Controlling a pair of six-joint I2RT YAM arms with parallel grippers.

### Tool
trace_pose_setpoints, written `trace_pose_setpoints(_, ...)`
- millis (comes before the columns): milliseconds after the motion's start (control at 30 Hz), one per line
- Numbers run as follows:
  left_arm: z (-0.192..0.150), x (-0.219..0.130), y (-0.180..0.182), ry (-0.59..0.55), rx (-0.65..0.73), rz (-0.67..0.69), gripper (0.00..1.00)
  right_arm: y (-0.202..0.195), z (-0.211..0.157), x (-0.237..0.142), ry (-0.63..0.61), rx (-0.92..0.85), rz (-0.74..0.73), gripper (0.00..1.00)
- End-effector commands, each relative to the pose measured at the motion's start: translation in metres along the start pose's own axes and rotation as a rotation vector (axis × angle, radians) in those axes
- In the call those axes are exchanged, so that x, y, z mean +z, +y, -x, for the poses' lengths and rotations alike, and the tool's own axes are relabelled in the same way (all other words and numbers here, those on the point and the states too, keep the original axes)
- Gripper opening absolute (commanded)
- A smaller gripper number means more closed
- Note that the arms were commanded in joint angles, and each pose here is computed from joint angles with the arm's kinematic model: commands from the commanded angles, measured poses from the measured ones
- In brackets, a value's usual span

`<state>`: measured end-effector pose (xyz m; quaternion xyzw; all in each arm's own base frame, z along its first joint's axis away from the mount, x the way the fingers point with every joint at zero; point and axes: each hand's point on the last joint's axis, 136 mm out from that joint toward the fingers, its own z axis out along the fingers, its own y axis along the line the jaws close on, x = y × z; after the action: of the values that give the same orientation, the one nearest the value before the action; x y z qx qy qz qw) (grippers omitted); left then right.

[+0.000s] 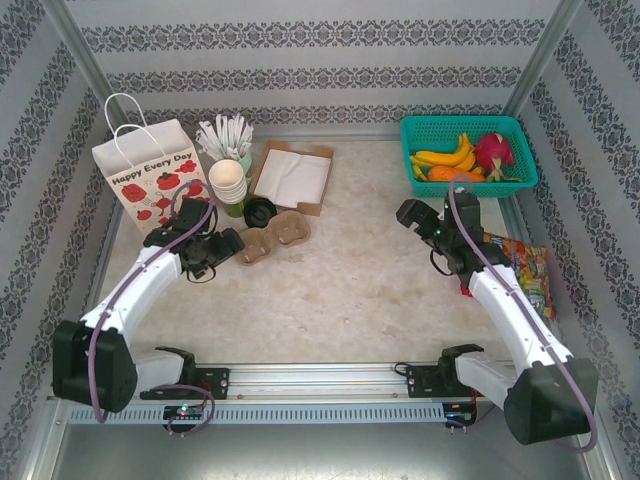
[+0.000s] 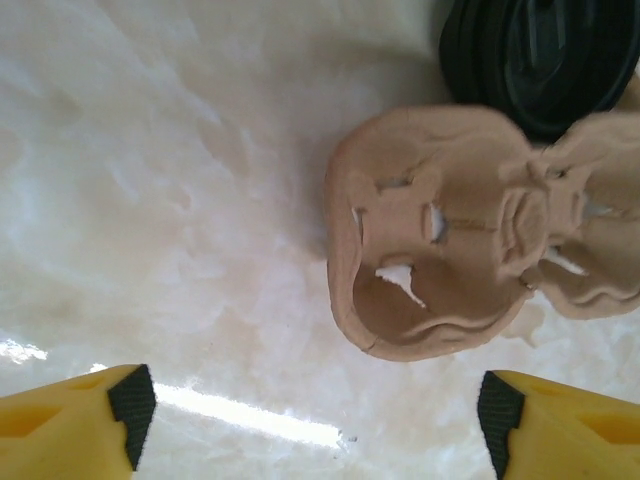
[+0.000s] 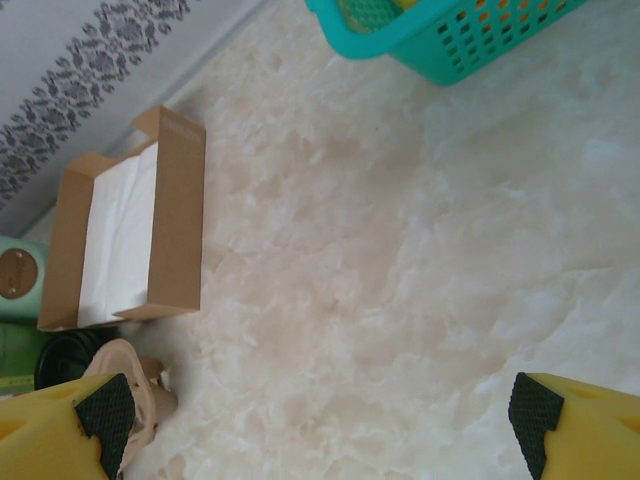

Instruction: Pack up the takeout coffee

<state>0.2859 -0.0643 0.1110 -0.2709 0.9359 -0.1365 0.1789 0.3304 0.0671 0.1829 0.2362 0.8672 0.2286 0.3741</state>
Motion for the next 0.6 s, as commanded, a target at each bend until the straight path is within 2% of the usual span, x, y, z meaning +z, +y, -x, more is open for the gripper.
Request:
trace_pose_setpoints(0, -0.009, 0.009, -0.009, 0.094, 0.043, -0.016, 0.81, 0.024, 0.003, 0.000, 0.019, -0.048, 0.056, 0.98)
trace_pose_setpoints(100, 0.010, 0.012, -0.009, 0.040, 0.099, 0.032, 0.82, 0.033, 0.001, 0.003, 0.027, -0.085, 0.064, 0.98)
trace_pose_setpoints(267, 0.054, -0.010, -0.029, -0.088, 0.186, 0.052, 0.83, 0.046, 0.000, 0.004, 0.031, -0.133, 0.082, 0.98)
trace_pose_setpoints(567, 0.112, -0.059, -0.049, -0.197, 0.154, 0.018, 0.73, 0.057, 0.000, 0.003, 0.015, -0.165, 0.091, 0.98)
